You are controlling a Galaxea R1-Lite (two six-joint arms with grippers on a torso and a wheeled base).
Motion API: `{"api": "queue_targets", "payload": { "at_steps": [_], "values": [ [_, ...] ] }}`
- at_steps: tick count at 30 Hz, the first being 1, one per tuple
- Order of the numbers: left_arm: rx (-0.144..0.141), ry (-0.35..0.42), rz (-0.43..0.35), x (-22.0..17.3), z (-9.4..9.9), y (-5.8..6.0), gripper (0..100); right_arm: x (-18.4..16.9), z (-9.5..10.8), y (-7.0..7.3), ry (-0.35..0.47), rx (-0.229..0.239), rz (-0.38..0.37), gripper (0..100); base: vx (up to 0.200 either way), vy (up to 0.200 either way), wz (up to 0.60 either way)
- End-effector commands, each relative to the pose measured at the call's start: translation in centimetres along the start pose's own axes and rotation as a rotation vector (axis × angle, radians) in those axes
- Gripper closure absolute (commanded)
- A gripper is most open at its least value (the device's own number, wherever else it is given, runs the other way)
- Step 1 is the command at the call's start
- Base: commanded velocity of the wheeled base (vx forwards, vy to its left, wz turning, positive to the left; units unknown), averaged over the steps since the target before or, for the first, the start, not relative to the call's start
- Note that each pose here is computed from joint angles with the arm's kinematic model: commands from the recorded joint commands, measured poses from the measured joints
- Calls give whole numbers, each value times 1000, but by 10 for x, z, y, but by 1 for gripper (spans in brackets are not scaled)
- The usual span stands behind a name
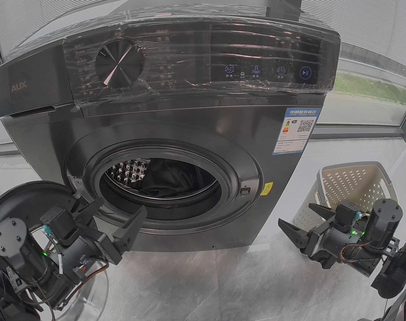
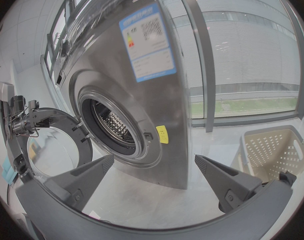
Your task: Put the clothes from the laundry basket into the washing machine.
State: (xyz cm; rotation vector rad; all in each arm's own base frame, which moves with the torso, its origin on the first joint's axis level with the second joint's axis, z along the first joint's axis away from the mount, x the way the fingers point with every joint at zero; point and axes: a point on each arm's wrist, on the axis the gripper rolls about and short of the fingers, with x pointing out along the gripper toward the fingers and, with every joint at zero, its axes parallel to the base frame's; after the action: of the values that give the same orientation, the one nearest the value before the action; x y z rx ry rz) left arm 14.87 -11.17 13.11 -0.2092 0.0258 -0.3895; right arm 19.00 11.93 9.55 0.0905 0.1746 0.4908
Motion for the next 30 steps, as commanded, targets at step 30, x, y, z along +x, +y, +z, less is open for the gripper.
{"api": "queue_targets", "payload": {
  "at_steps": [30],
  "values": [
    [109, -64, 62, -114, 27, 34, 0, -93, 37, -19, -164, -55, -143, 0, -153, 0, 0]
  ]
}}
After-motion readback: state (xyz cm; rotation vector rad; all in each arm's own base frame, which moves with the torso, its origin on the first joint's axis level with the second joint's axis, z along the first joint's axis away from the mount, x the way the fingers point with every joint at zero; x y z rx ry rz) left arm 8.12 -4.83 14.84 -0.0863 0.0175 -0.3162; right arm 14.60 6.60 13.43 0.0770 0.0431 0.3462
